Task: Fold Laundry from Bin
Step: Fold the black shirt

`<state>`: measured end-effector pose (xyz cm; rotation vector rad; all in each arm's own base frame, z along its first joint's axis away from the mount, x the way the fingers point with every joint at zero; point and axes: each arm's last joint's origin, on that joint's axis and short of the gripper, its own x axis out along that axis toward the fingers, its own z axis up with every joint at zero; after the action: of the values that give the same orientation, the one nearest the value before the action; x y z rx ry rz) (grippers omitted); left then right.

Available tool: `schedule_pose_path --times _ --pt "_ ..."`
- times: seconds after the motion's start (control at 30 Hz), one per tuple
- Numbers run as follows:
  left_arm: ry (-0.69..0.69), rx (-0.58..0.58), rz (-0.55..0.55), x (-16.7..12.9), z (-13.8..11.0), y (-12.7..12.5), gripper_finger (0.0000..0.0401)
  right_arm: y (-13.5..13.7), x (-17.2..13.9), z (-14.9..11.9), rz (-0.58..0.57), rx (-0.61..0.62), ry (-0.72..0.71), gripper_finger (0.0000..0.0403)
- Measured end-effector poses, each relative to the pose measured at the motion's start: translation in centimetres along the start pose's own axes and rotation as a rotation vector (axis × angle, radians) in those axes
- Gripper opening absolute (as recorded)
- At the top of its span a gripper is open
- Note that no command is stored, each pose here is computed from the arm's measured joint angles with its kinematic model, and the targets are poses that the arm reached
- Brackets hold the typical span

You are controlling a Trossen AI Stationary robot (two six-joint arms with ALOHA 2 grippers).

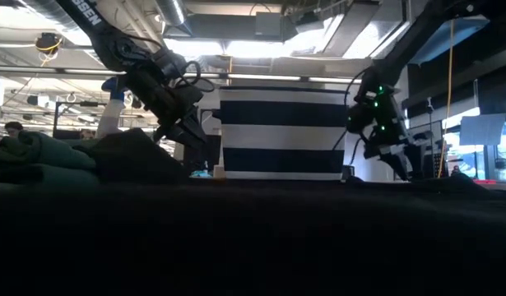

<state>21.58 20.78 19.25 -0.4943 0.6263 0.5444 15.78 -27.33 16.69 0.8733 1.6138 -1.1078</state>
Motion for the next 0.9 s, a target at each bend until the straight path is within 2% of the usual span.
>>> schedule_pose_path --times 0.13,0.23,0.33,0.53,0.6,0.8,0.9 --pt "-0.006 0.007 0.004 0.1 0.0 -0.2 0.0199 0.0 0.9 0.0 -0.012 -0.012 0.070 0.0212" --pt "-0.026 0.018 0.029 0.1 0.2 -0.4 0.0199 -0.1 0.9 0.0 -0.015 -0.017 0.073 0.0193" --pt "-0.038 0.026 0.049 0.2 0.3 -0.6 0.0199 -0.1 1.1 -0.1 -0.023 -0.034 0.073 0.0151" --pt "-0.060 0.041 0.041 0.3 0.4 -1.0 0.0199 0.0 1.6 -0.3 -0.040 -0.070 0.073 0.0035" --pt "-0.064 0.045 0.037 0.3 0.5 -1.2 0.0199 -0.1 1.2 -0.5 -0.028 -0.072 0.072 0.0010" --pt "-0.054 0.058 0.022 0.4 0.3 -1.8 0.0199 0.6 -2.6 -3.0 0.054 -0.061 0.052 0.0018" --pt "-0.051 0.066 0.013 0.5 0.2 -2.2 0.0199 1.2 -4.8 -4.6 0.183 -0.043 0.021 0.0006"
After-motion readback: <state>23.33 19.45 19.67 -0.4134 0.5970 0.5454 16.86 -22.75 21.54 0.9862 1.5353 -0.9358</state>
